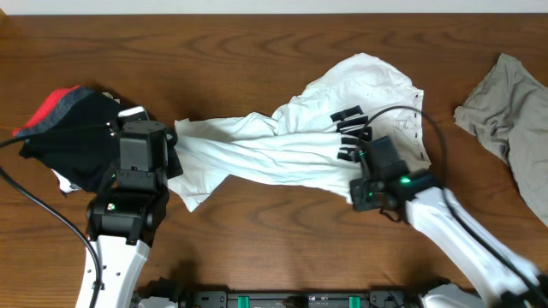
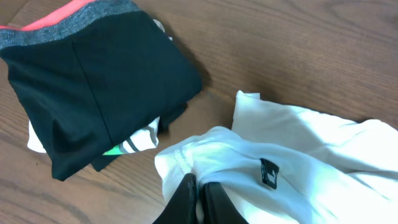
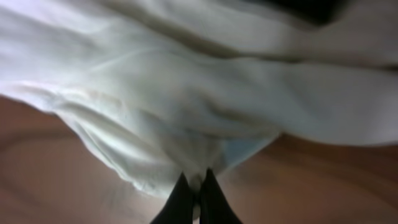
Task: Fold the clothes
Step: 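Release and move the right gripper down to the shirt's lower right corner, then grasp the lower right hem with the right gripper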
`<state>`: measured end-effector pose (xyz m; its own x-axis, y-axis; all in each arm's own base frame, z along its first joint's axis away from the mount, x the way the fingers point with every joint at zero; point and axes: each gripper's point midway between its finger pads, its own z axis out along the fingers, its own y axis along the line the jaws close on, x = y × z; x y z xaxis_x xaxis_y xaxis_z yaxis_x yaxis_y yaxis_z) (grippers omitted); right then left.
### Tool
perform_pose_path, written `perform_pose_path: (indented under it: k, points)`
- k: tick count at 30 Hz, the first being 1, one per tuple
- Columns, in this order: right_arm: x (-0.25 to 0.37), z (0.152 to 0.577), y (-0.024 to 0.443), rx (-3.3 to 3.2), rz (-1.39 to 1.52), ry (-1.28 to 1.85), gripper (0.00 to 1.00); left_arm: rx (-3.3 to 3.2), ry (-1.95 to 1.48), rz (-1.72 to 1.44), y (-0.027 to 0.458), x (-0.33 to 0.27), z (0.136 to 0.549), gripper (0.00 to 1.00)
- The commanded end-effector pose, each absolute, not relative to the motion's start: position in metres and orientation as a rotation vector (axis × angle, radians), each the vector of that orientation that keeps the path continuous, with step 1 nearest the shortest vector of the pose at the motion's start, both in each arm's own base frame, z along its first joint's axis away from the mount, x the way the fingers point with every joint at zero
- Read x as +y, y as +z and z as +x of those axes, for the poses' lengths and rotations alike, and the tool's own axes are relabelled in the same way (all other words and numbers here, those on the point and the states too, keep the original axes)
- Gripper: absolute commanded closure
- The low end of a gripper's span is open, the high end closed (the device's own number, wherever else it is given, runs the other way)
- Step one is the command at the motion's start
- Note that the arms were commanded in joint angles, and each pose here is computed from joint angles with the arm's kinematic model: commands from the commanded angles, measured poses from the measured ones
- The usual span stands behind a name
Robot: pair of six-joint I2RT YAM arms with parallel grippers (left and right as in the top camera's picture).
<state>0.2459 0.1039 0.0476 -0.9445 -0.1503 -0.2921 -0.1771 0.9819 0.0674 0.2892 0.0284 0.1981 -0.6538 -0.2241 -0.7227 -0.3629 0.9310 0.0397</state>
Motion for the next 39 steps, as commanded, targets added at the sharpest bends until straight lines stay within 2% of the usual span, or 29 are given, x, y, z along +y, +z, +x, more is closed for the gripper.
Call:
perform_pose_path:
  k: [1,5,10,17,22,23,25,32,39]
  points:
    - [0.082,0.266,0.114,2.681,-0.075,0.068,0.99,2.282,0.225,-0.423,0.208,0.029,0.292,0.93]
    - [0.065,0.245,0.146,2.676,0.027,0.097,0.99,2.282,0.226,-0.424,0.208,0.030,0.292,0.93]
    - [0.071,0.218,0.150,2.734,0.005,0.205,0.99,2.282,0.226,-0.424,0.208,0.030,0.292,0.94]
    - [0.134,0.183,0.159,2.717,-0.498,0.703,0.94,2.282,0.226,-0.424,0.208,0.030,0.292,0.93]
    - [0.141,0.176,0.158,2.731,-0.536,0.774,0.94,2.282,0.226,-0.424,0.208,0.030,0.292,0.93]
    - [0.139,0.176,0.155,2.743,-0.531,0.753,0.87,2.282,0.225,-0.423,0.208,0.029,0.292,0.93]
    - [0.134,0.177,0.151,2.762,-0.517,0.708,0.56,2.282,0.226,-0.424,0.208,0.030,0.292,0.93]
    - [0.109,0.185,0.138,2.854,-0.281,0.504,0.54,2.281,0.225,-0.423,0.208,0.029,0.292,0.93]
    - [0.045,0.186,0.116,2.899,0.327,0.028,0.51,2.282,0.225,-0.423,0.208,0.029,0.292,0.93]
